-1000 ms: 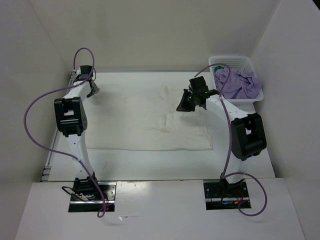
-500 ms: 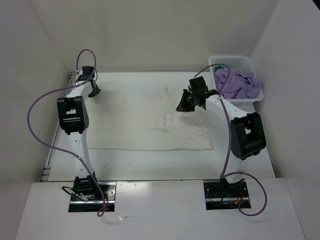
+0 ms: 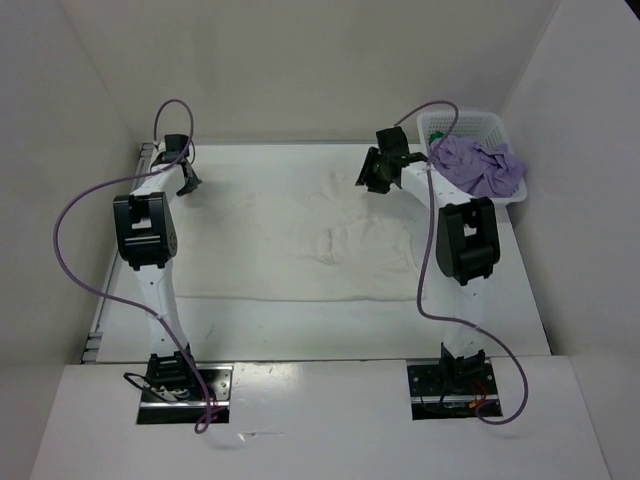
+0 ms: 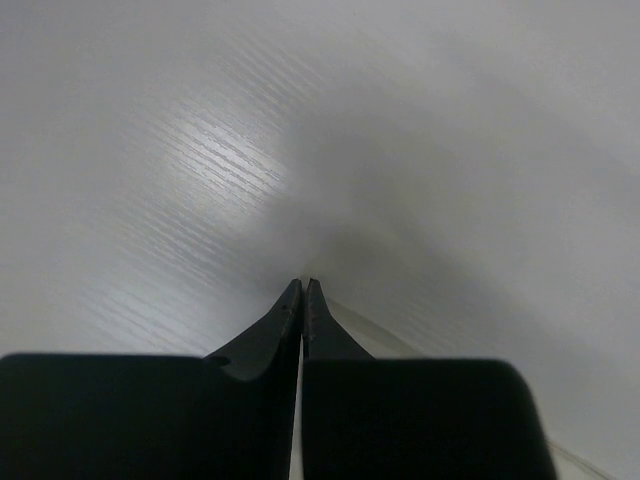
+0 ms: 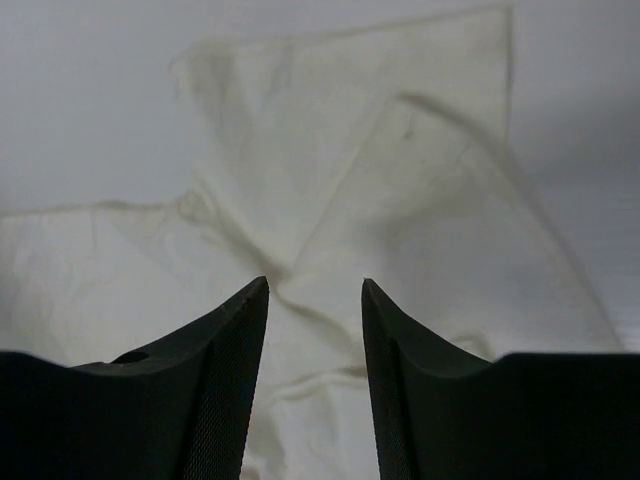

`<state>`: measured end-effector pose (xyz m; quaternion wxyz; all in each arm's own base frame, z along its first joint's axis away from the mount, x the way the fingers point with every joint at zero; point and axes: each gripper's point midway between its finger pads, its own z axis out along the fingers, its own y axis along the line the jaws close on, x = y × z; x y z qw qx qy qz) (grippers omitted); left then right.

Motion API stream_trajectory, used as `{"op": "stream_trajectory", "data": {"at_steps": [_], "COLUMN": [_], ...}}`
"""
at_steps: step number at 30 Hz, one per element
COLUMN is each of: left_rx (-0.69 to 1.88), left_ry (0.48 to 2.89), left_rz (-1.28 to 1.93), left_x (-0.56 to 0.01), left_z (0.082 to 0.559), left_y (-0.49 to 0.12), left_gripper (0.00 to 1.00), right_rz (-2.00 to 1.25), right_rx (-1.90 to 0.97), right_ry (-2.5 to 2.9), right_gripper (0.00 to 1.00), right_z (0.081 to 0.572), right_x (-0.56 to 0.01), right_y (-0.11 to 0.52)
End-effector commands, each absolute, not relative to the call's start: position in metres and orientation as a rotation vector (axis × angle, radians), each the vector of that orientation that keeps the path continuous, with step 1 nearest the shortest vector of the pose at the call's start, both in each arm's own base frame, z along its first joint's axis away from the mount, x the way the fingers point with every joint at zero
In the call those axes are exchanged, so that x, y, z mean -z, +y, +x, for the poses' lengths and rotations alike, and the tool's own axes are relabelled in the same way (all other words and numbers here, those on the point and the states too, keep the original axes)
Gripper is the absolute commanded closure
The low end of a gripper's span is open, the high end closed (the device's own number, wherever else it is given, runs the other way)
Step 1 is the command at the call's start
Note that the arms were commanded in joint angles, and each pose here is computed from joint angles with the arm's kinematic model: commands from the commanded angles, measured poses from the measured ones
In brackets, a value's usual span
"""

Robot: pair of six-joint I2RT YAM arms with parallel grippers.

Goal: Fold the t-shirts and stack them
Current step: Grap the side of the flattened tshirt furthest away from the robot with both arms

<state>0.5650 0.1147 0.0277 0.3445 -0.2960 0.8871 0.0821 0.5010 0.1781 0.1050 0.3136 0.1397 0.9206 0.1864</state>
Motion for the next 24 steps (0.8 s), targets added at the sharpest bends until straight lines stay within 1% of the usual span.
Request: {"op": "stream_trajectory", "data": {"at_steps": [1, 2, 3, 4, 5, 6, 7, 8, 9, 10, 11, 12, 17, 22, 24], "left_rx": [-0.194, -0.19, -0.174, -0.172, -0.157, -0.156, -0.146, -0.138, -0.136, -0.133, -0.118, -0.116, -0.099, -0.092, -0.092], "left_ry": [2.292, 2.278, 2.273, 2.265, 2.272, 2.268, 2.245, 2.258, 2.249, 2.255, 2.248, 2.241, 2.24, 2.227, 2.227], "left_rz": [-0.762, -0.76, -0.766, -0.765, -0.773, -0.772, -0.779, -0.777, -0.776, -0.789, -0.784, -0.782, -0.788, -0.797, -0.797], "left_x": [-0.041, -0.046, -0.05, -0.052, -0.045, -0.049, -0.056, -0.052, -0.057, -0.053, -0.054, -0.056, -0.056, -0.058, -0.058], "left_z": [0.559, 0.559, 0.558, 0.558, 0.556, 0.554, 0.557, 0.554, 0.555, 0.552, 0.555, 0.554, 0.555, 0.557, 0.557], "left_y": [0.111, 0.112, 0.109, 0.109, 0.107, 0.107, 0.107, 0.105, 0.105, 0.104, 0.102, 0.102, 0.1, 0.1, 0.1], "left_gripper": [1.0, 1.0, 1.0, 1.0, 1.0, 1.0, 1.0, 1.0, 1.0, 1.0, 1.0, 1.0, 1.0, 1.0, 1.0], "right_rz": [0.478, 0.487, 0.519, 0.531, 0.54, 0.548, 0.566, 0.573, 0.564, 0.558, 0.568, 0.572, 0.572, 0.575, 0.59], "right_rx": [-0.29, -0.268, -0.254, -0.216, -0.193, -0.173, -0.111, -0.085, -0.075, -0.053, -0.007, 0.002, 0.01, 0.047, 0.055], "right_ry": [2.312, 2.3, 2.272, 2.299, 2.297, 2.276, 2.3, 2.304, 2.293, 2.303, 2.321, 2.311, 2.324, 2.362, 2.351], "right_gripper": [0.52, 0.52, 0.52, 0.5, 0.48, 0.48, 0.47, 0.47, 0.46, 0.46, 0.46, 0.46, 0.54, 0.59, 0.59], "right_z": [0.556, 0.565, 0.578, 0.583, 0.589, 0.599, 0.602, 0.604, 0.611, 0.613, 0.614, 0.618, 0.63, 0.628, 0.629], "right_x": [-0.107, -0.105, -0.114, -0.092, -0.087, -0.097, -0.075, -0.07, -0.077, -0.072, -0.056, -0.062, -0.045, -0.032, -0.034], "right_y": [0.136, 0.134, 0.127, 0.125, 0.123, 0.12, 0.114, 0.112, 0.111, 0.109, 0.105, 0.104, 0.106, 0.104, 0.103]}}
